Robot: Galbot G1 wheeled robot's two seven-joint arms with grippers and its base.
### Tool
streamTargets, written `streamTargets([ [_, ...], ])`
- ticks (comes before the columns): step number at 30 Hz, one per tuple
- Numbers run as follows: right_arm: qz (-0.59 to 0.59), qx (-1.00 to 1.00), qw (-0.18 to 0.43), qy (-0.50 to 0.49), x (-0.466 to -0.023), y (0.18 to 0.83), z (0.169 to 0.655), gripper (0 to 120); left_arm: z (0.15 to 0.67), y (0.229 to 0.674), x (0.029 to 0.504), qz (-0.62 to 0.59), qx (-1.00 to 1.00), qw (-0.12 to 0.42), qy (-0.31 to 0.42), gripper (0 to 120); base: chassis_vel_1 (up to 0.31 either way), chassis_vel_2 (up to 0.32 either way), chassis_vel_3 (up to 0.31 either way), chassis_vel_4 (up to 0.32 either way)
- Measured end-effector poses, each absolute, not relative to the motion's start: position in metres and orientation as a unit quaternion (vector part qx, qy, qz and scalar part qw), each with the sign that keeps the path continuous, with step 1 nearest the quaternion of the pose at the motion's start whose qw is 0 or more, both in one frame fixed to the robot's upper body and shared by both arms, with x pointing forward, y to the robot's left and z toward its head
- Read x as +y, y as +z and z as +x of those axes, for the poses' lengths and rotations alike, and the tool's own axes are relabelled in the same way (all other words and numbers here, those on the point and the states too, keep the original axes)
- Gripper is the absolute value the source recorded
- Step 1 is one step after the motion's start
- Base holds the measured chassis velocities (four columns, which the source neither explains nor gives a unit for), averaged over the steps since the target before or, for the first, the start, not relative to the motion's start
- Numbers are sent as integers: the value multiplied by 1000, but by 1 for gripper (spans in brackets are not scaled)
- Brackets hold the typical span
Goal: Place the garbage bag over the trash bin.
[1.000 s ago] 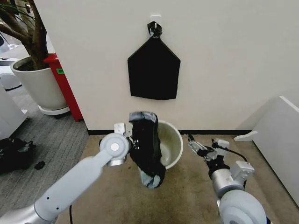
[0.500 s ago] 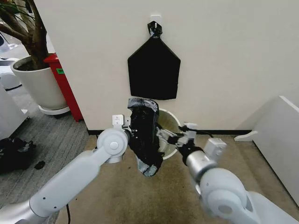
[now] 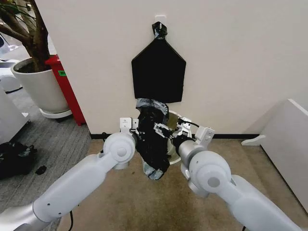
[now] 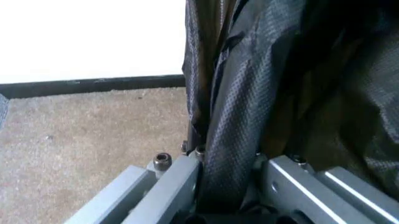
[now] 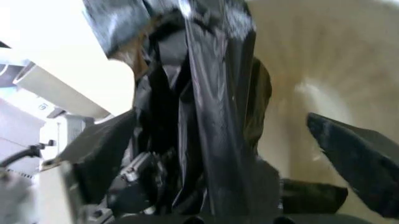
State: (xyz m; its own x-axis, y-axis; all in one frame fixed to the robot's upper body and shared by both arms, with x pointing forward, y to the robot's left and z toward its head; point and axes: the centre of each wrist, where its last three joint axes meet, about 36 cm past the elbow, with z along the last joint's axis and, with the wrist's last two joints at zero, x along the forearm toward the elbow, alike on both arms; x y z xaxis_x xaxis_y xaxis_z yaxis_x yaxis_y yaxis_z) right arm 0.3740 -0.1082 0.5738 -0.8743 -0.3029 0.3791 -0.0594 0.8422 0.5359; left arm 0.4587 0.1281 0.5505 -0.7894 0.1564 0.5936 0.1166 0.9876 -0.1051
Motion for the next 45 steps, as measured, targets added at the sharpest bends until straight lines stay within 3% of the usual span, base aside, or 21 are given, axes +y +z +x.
streamTargets([
  [7, 77, -928, 248, -268, -103, 569, 385, 71, 460, 551, 126, -76, -947, 309, 28, 0, 0, 0, 0, 0],
  [10, 69, -927, 253, -268, -102, 569, 389, 56, 460, 551, 126, -76, -948, 307, 26, 0, 0, 0, 0, 0],
  [26, 63, -925, 259, -269, -102, 565, 392, 0, 460, 552, 125, -83, -949, 302, 28, 0, 0, 0, 0, 0],
  [45, 45, -939, 238, -244, -119, 569, 391, 0, 461, 546, 134, -72, -948, 307, 36, 0, 0, 0, 0, 0],
])
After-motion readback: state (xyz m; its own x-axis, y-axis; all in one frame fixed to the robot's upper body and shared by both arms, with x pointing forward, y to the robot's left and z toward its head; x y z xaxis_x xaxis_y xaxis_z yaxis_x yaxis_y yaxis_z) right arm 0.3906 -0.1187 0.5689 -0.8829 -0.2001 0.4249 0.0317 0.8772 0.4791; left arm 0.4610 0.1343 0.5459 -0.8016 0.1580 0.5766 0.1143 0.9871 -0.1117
